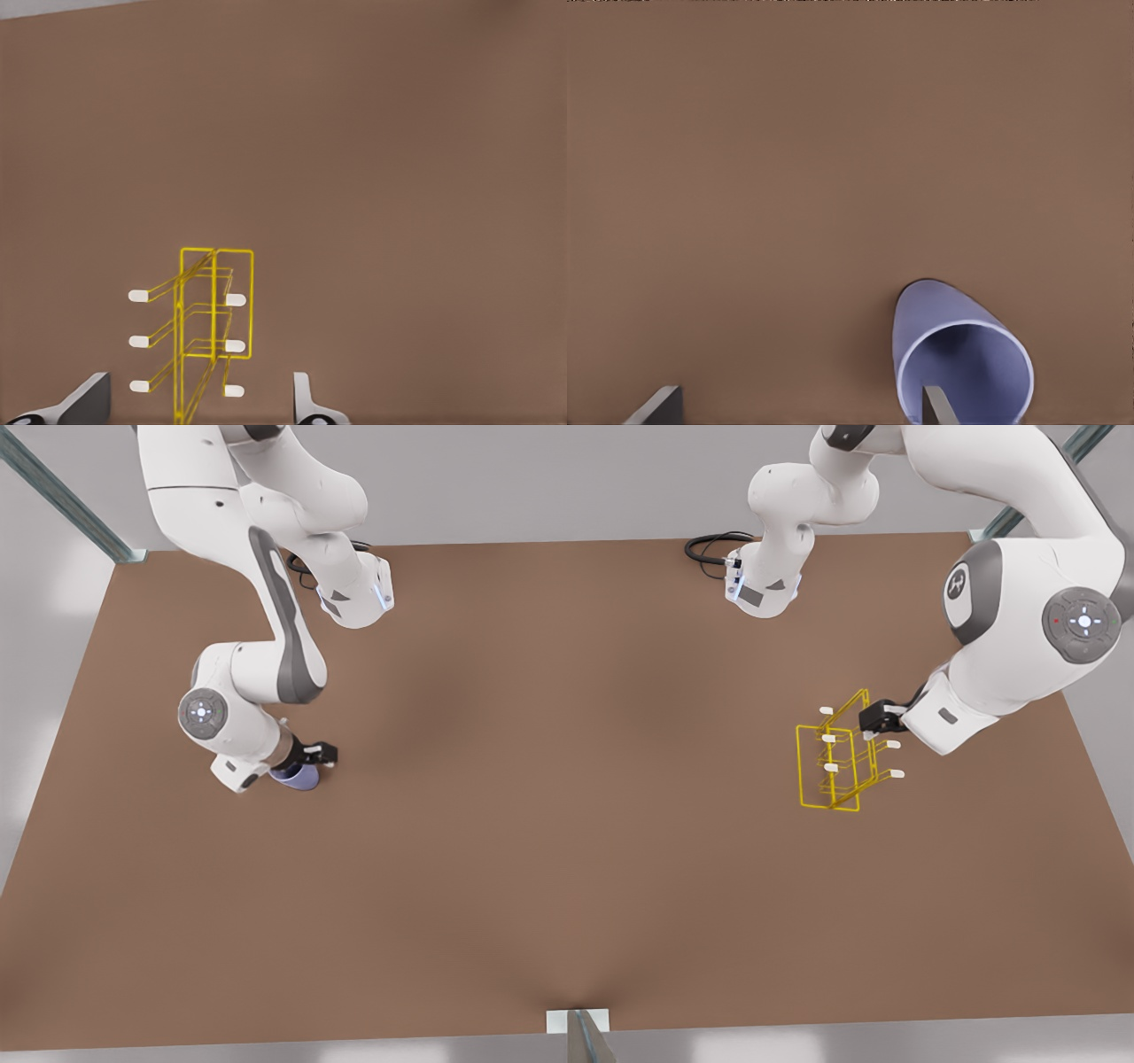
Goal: Place the cup on the cup holder
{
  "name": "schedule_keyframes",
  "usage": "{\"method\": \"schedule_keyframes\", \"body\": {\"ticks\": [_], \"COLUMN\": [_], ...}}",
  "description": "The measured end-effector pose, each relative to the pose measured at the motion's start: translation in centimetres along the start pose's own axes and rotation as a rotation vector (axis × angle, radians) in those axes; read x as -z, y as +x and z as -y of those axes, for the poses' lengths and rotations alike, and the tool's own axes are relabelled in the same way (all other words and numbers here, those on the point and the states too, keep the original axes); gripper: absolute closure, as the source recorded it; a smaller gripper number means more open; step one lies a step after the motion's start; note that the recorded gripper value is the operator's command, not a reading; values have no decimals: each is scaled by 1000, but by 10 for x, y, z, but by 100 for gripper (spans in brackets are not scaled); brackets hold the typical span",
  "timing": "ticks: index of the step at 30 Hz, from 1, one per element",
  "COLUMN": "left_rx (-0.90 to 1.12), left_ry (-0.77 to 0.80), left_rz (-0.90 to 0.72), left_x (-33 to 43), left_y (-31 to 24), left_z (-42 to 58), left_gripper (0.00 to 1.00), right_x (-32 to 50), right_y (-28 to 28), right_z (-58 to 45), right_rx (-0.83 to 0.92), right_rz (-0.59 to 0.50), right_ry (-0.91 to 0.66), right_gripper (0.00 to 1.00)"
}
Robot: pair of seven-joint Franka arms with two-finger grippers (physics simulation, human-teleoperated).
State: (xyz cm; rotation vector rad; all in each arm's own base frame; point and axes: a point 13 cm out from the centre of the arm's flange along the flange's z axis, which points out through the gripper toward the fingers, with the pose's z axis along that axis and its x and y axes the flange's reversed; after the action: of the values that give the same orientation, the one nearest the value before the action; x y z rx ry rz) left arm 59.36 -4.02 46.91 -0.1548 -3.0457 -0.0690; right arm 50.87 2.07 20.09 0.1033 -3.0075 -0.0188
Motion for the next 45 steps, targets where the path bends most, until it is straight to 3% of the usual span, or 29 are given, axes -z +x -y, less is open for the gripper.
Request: {"method": "schedule_keyframes", "body": {"ticks": [9, 22, 23, 24, 25, 26, 29, 31, 41, 45], "left_rx": [-2, -3, -3, -3, -4, -3, -4, -3, -4, -9], "left_ry": [2, 3, 3, 3, 3, 3, 3, 3, 3, 2], "left_rz": [-5, -16, -17, -17, -17, -18, -19, -21, -25, -24], "left_x": [-3, -7, -7, -7, -7, -7, -8, -9, -11, -10], "left_y": [-1, 0, 0, 0, 0, 0, 0, 0, -1, -1], "left_z": [1, 1, 1, 1, 1, 1, 1, 1, 2, 4], "left_gripper": [0, 0, 0, 0, 0, 0, 0, 0, 0, 0], "right_x": [-31, -82, -82, -84, -86, -89, -95, -98, -53, -19], "right_y": [16, 6, 5, 5, 5, 6, 10, 15, 1, -33], "right_z": [45, 48, 48, 48, 47, 47, 47, 46, 40, 6], "right_rx": [-64, -27, -24, -21, -19, -17, -10, -3, 46, 72], "right_rz": [27, 65, 69, 70, 69, 67, 60, 51, 126, 181], "right_ry": [-3, 16, 17, 17, 17, 17, 17, 16, 12, -30], "right_gripper": [0, 0, 4, 16, 20, 29, 67, 75, 79, 79]}}
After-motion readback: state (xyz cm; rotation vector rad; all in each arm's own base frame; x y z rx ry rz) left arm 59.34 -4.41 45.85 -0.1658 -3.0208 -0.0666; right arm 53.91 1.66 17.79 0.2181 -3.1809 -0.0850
